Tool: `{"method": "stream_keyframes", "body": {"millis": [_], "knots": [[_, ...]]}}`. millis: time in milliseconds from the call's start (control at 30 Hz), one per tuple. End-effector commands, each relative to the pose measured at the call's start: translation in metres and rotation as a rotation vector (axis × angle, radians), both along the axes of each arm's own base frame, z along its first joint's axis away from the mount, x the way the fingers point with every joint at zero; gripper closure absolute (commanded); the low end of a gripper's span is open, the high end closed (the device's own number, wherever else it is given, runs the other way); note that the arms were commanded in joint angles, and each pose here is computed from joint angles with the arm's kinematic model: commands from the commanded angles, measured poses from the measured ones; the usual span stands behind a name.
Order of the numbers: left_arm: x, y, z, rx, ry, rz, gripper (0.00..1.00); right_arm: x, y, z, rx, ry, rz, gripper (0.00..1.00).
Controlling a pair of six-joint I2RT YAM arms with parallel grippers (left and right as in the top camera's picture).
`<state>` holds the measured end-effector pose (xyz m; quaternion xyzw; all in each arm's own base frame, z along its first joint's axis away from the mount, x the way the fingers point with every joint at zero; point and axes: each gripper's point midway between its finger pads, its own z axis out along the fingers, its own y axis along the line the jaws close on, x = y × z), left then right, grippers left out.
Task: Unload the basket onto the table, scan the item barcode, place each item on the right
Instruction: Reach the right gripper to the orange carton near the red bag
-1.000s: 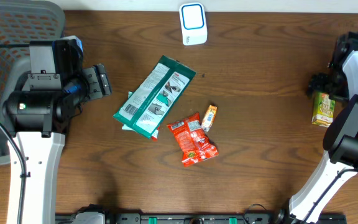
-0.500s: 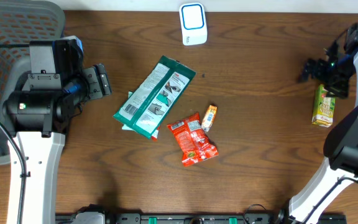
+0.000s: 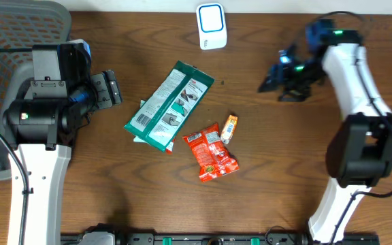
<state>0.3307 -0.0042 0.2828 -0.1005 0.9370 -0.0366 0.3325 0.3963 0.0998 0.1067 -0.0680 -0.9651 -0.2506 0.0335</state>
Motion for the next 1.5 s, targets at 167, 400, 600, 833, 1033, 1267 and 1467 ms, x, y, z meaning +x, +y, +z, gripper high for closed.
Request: {"method": "stream_keyframes", "body": {"millis": [167,400,600,833,1033,1267,1467], "knots": [[0.001,0.001,0.006,0.001,-0.013,0.012,0.17,-0.026,0.07,-0.035,-0.154,0.049,0.012,0.3],[0.001,0.001,0.006,0.001,-0.013,0.012,0.17,-0.04,0.094,-0.057,-0.32,-0.005,0.055,0.34],[0.001,0.001,0.006,0.001,-0.013,0.012,0.17,-0.042,0.087,-0.059,-0.386,-0.008,0.054,0.43],[0.001,0.001,0.006,0.001,-0.013,0.012,0.17,-0.049,0.085,-0.063,-0.396,0.014,0.062,0.48],[0.001,0.001,0.006,0.001,-0.013,0.012,0.17,-0.055,0.088,-0.074,-0.398,0.022,0.056,0.49],[0.001,0.001,0.006,0.001,-0.013,0.012,0.17,-0.053,0.09,-0.078,-0.391,-0.002,0.084,0.68],[0.001,0.001,0.006,0.001,-0.013,0.012,0.17,-0.046,0.062,-0.078,-0.422,0.001,0.091,0.81]]}}
